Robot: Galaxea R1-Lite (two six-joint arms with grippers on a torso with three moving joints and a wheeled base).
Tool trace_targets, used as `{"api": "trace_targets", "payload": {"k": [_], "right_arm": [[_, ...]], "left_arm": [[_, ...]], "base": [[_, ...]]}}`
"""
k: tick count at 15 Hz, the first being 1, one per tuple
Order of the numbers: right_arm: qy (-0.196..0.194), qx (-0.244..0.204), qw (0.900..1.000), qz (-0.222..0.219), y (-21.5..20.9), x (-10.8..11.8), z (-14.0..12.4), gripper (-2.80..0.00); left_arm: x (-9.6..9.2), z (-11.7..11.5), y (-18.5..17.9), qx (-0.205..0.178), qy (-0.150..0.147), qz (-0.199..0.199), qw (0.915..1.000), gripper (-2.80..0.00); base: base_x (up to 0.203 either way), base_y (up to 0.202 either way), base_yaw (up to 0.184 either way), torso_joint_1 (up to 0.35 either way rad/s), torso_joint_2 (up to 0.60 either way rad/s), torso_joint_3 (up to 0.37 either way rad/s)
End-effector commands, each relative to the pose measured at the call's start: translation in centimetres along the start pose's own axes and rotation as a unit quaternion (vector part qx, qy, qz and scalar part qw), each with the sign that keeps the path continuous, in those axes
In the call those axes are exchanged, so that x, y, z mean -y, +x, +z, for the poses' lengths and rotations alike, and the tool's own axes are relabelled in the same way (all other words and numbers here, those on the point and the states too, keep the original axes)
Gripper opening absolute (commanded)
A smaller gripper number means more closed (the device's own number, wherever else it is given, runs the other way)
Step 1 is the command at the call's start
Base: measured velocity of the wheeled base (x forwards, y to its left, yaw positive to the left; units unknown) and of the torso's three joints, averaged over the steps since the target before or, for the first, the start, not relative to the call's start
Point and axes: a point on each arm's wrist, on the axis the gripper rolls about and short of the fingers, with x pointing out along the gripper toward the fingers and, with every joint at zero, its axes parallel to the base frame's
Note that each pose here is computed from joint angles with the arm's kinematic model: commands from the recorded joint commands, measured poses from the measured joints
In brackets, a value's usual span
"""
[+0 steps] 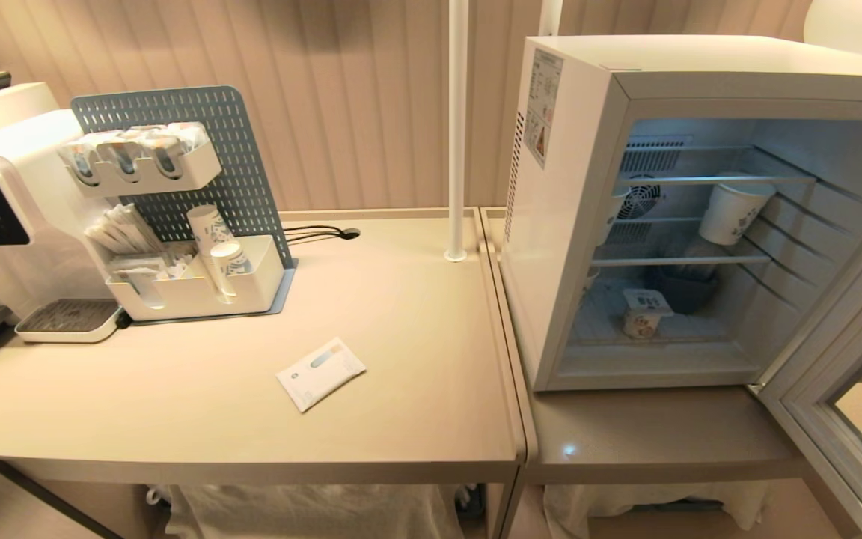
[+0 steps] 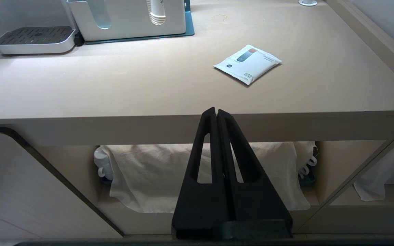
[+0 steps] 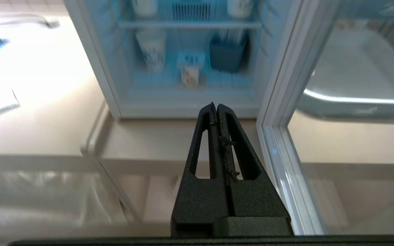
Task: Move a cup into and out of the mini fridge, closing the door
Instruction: Take the yoghurt out of the freezer
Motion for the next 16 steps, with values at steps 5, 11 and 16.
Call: {"api": "trace_targets", "payload": {"k": [5, 11, 16], "right_arm": [[-0.023, -0.143, 0.989, 0.025, 12.1, 0.1, 0.1, -2.8], [-0.015, -0.232, 0.969, 0.089, 20.3, -1.1, -4.6, 0.0], [-0.013, -0.222, 0.968, 0.111, 24.8, -1.7, -7.4, 0.0]], "left_arm": [[0.0, 0.0, 0.0, -0.001, 0.0, 0.0, 1.0, -2.8], [0.0, 0.0, 0.0, -0.001, -0.002, 0.0, 1.0, -2.8], [0.0, 0.0, 0.0, -0.001, -0.002, 0.0, 1.0, -2.8]], "base": [[0.0, 0.0, 0.0, 0.0, 0.0, 0.0], [0.0, 0.0, 0.0, 0.0, 0.0, 0.004], [0.0, 0.0, 0.0, 0.0, 0.0, 0.0]]}}
